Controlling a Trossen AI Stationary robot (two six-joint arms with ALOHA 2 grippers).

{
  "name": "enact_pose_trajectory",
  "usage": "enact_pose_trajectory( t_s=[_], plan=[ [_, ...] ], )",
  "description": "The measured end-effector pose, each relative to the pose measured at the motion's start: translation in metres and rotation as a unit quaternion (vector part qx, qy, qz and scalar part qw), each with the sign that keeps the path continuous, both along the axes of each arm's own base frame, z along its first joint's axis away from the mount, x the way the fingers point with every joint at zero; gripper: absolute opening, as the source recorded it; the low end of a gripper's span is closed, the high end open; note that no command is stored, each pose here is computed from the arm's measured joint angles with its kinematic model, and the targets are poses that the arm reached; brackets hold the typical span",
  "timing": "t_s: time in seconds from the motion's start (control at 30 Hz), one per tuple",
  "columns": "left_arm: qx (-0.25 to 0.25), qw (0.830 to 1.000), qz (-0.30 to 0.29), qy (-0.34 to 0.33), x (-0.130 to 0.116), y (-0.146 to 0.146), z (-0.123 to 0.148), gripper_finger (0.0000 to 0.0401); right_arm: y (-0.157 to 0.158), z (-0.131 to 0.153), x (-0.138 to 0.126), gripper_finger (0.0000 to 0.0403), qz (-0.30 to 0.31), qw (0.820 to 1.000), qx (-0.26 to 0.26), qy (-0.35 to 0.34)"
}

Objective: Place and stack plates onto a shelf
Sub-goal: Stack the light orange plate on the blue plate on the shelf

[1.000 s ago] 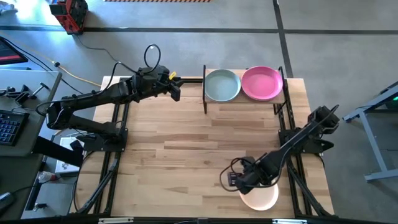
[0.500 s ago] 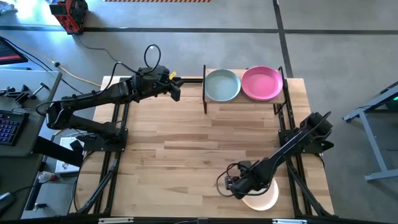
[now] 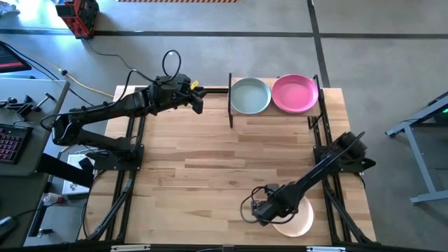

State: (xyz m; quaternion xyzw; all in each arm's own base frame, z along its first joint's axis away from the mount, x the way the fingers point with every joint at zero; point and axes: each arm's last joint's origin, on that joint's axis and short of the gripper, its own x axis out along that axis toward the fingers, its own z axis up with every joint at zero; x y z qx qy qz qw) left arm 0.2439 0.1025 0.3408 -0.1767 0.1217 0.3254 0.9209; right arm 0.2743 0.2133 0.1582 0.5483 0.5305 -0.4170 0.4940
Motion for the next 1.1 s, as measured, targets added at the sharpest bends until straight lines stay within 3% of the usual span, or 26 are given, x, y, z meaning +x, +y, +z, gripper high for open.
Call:
enact_pose_trajectory(
  t_s=[0.23,0.47,0.8,1.1],
  plan=[
    [0.000,1.000,0.000,0.000,0.000,0.000,0.000,0.0118,0.002,-0.008,0.001,0.0114,0.002,1.000,0.007,0.015],
    [0.000,1.000,0.000,0.000,0.000,0.000,0.000,0.0118,0.002,-0.008,0.002,0.0011,0.021,1.000,0.006,0.010],
    [0.000,1.000,0.000,0.000,0.000,0.000,0.000,0.0118,0.005,0.000,0.005,0.0003,0.048,0.999,0.004,0.002],
    [-0.004,1.000,0.000,0.011,-0.001,0.000,-0.002,0.0118,0.010,0.059,0.019,0.0000,0.081,0.995,-0.055,-0.023]
  ],
)
